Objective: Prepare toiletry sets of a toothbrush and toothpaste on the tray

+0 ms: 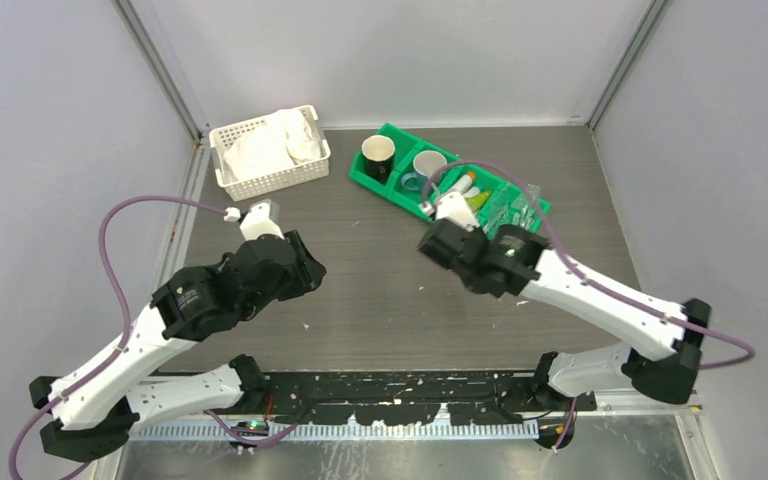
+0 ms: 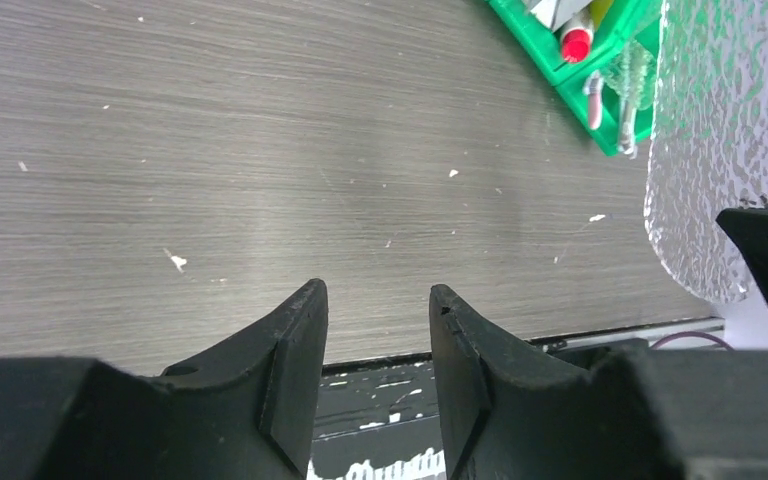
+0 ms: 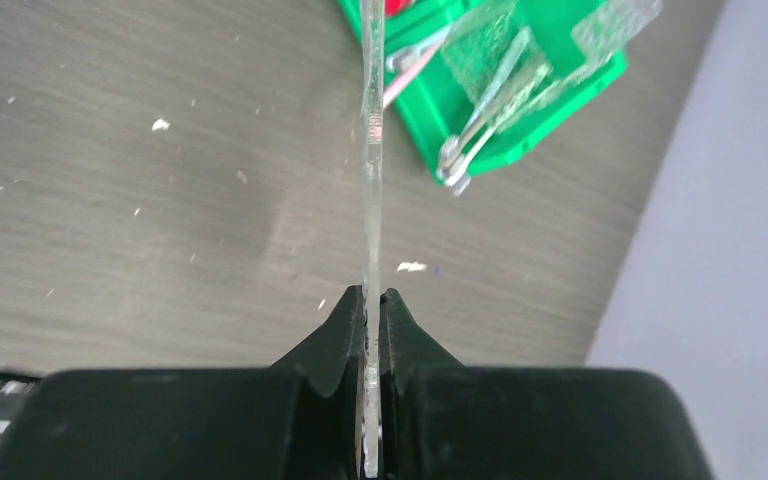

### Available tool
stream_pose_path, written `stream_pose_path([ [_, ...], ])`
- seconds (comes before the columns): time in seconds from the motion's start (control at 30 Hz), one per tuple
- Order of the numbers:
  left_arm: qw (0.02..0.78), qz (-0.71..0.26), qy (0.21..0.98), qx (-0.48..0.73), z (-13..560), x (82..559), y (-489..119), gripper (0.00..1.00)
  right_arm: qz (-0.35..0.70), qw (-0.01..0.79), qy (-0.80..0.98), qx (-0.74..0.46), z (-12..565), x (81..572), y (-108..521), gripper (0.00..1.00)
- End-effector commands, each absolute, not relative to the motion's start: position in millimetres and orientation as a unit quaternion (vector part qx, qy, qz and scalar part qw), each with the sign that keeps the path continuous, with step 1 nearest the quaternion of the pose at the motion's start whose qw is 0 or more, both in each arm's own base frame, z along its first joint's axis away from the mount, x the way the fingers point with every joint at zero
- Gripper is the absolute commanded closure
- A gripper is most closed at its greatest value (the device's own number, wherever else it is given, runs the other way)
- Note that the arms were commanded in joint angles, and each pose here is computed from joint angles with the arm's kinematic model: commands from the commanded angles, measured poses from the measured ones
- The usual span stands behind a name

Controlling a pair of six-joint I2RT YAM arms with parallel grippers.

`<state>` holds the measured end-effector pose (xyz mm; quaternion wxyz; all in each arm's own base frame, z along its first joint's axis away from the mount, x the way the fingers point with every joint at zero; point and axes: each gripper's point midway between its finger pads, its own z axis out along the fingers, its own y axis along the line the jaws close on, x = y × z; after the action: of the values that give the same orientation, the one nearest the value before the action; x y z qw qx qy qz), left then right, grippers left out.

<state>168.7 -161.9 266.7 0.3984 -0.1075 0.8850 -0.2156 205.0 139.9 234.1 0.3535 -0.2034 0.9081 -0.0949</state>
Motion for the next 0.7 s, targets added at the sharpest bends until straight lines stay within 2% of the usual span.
stream_pose_path([
  [0.0,0.401,-0.181,0.89,-0.124,272.5,166.5,-143.8,0.58,-0.217,0.458,0.838,-0.202,249.3,228.2,152.2,0.99],
  [0.2,0.401,-0.208,0.884,-0.124,276.5,153.3,-132.7,0.6,-0.312,0.518,0.756,-0.25,212.5,221.6,177.4,0.99],
  [0.3,0.401,-0.205,0.884,-0.125,275.4,147.2,-122.5,0.6,-0.348,0.551,0.708,-0.274,211.5,213.7,204.2,0.99],
  [0.4,0.405,-0.206,0.882,-0.126,276.7,143.2,-114.8,0.6,-0.365,0.545,0.692,-0.302,188.4,209.9,229.4,0.99],
  [0.67,0.405,-0.206,0.882,-0.125,270.7,136.9,-105.5,0.6,-0.346,0.479,0.69,-0.418,74.7,187.3,284.8,0.99],
])
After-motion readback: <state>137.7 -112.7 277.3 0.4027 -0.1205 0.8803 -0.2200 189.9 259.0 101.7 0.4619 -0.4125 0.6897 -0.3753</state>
